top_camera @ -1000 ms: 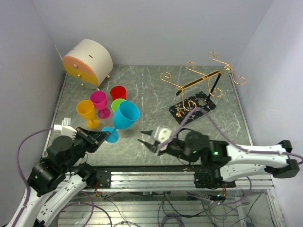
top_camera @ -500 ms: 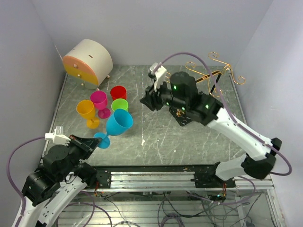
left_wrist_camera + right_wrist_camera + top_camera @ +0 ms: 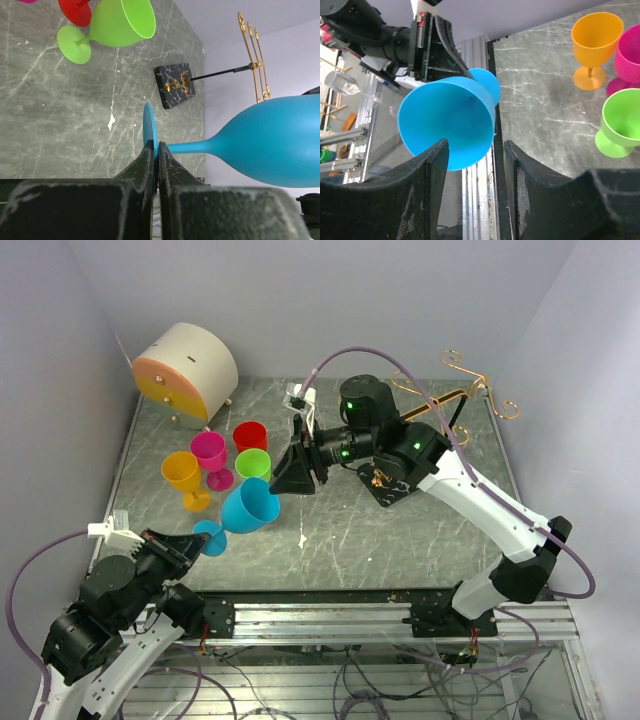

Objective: Take the wine glass off the wine glass rack

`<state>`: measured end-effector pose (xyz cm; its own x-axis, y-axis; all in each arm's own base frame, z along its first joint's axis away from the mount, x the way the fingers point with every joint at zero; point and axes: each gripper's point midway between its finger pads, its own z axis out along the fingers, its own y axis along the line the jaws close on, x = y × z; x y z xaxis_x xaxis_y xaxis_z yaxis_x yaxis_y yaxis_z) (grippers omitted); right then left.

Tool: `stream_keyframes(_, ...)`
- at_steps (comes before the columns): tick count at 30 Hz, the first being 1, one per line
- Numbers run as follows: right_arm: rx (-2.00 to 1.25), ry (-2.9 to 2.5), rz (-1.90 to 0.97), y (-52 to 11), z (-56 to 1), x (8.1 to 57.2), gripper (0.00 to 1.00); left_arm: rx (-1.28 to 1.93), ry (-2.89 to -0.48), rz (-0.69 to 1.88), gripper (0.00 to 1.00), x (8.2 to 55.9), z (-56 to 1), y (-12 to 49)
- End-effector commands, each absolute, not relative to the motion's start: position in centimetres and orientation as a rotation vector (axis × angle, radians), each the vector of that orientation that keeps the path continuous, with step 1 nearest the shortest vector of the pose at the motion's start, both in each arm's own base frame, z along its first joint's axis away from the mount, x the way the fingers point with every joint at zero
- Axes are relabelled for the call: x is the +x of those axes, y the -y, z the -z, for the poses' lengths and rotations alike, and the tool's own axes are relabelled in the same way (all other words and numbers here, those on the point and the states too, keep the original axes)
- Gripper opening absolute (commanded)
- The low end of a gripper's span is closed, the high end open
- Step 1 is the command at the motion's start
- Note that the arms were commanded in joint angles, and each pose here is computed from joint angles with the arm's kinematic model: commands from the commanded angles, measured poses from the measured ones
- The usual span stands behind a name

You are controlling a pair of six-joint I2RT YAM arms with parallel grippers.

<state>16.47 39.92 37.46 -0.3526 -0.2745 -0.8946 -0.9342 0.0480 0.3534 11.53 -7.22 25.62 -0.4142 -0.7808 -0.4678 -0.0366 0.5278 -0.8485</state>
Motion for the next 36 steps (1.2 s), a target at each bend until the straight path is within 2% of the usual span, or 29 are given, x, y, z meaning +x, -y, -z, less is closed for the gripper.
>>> stream_keyframes(1, -1.271, -1.683, -1.412, -40.2, -37.5, 15.1, 0.47, -0.646, -1.753, 0.981, 0.07, 11.9, -27.6, 7.0)
stream_keyframes(11, -1.297, -1.76, -1.344, -42.9, -34.2, 15.9, 0.45, -0.649, -1.749, 0.979, 0.07, 12.0, -28.0, 6.9)
stream_keyframes(12, -1.3, -1.758, -1.351, -43.1, -34.1, 15.9, 0.42, -0.648, -1.75, 0.976, 0.07, 12.0, -28.0, 6.9)
stream_keyframes(13, -1.307, -1.754, -1.362, -43.3, -34.0, 15.7, 0.34, -0.648, -1.751, 0.972, 0.07, 12.0, -28.0, 6.9)
stream_keyframes(15, -1.313, -1.759, -1.372, -43.6, -33.9, 15.7, 0.07, -0.645, -1.752, 0.961, 0.08, 12.1, -28.2, 6.7)
stream_keyframes(16, -1.301, -1.772, -1.362, -43.7, -33.7, 15.9, 0.0, -0.653, -1.753, 0.942, 0.12, 12.2, -28.1, 6.5)
stream_keyframes(19, -1.25, -1.84, -1.281, -43.9, -32.7, 17.3, 0.0, -0.7, -1.769, 0.806, 0.34, 12.5, -28.1, 4.6)
stream_keyframes(21, -1.217, -1.898, -1.217, -44.0, -31.6, 18.4, 0.0, -0.745, -1.75, 0.666, 0.4, 12.6, -29.1, 2.2)
stream_keyframes(24, -1.161, -1.989, -1.102, -44.0, -30.0, 20.3, 0.0, -0.794, -1.692, 0.441, 0.43, 12.8, -31.5, -1.6)
stream_keyframes(28, -1.14, -2.053, -1.0, -44.4, -28.3, 21.7, 0.0, -0.742, -1.633, 0.304, 0.43, 13.3, -35.3, -3.4)
stream_keyframes(36, -1.176, -2.163, -0.729, -47.3, -23.8, 24.0, 0.0, -0.497, -1.769, 0.114, 0.43, 18.0, -38.3, -0.1)
